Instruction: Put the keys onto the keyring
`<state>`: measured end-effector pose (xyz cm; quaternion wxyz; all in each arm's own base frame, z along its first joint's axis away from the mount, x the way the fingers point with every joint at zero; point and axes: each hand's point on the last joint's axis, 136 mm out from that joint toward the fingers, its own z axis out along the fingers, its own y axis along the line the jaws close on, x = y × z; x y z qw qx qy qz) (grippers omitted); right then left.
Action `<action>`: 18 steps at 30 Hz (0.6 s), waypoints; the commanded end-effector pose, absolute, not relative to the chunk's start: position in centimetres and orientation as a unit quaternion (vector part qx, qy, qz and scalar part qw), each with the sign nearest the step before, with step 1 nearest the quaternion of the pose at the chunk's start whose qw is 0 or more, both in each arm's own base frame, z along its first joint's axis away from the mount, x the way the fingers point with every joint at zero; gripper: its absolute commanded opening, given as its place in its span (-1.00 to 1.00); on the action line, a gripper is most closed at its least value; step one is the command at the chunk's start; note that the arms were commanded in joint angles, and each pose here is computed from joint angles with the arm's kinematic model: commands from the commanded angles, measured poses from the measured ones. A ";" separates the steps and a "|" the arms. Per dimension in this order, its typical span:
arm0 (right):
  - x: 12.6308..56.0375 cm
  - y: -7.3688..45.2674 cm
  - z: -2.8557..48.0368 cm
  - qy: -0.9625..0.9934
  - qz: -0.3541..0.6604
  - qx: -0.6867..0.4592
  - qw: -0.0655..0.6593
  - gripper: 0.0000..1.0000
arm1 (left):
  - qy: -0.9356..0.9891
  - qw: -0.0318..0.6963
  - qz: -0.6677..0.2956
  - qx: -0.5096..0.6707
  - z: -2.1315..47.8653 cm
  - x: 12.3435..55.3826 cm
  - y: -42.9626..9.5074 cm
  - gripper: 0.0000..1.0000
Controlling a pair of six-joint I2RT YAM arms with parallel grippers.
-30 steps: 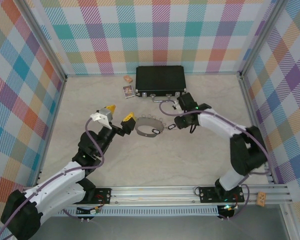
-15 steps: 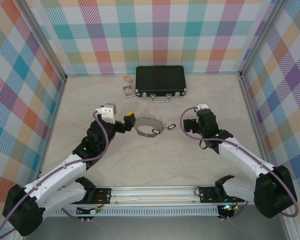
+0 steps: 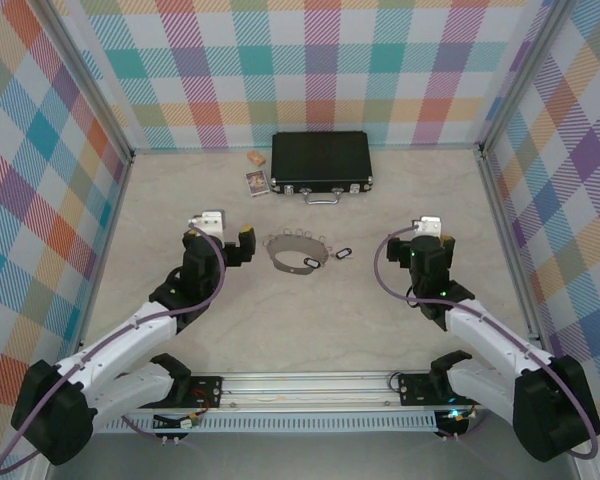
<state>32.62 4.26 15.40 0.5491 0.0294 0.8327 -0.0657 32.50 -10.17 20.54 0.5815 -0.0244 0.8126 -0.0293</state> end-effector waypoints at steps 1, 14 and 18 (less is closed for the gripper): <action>34.1 3.3 17.2 0.800 -0.082 0.043 0.593 0.98 | 0.823 0.562 0.051 -0.065 18.1 33.0 -6.1 1.00; 37.6 1.9 12.8 0.795 -0.137 0.030 0.591 0.98 | 0.834 0.529 0.130 -0.086 12.7 39.0 -0.9 0.99; 38.4 2.6 12.4 0.793 -0.114 0.006 0.598 0.98 | 0.825 0.542 0.140 -0.082 11.0 39.0 -0.3 0.99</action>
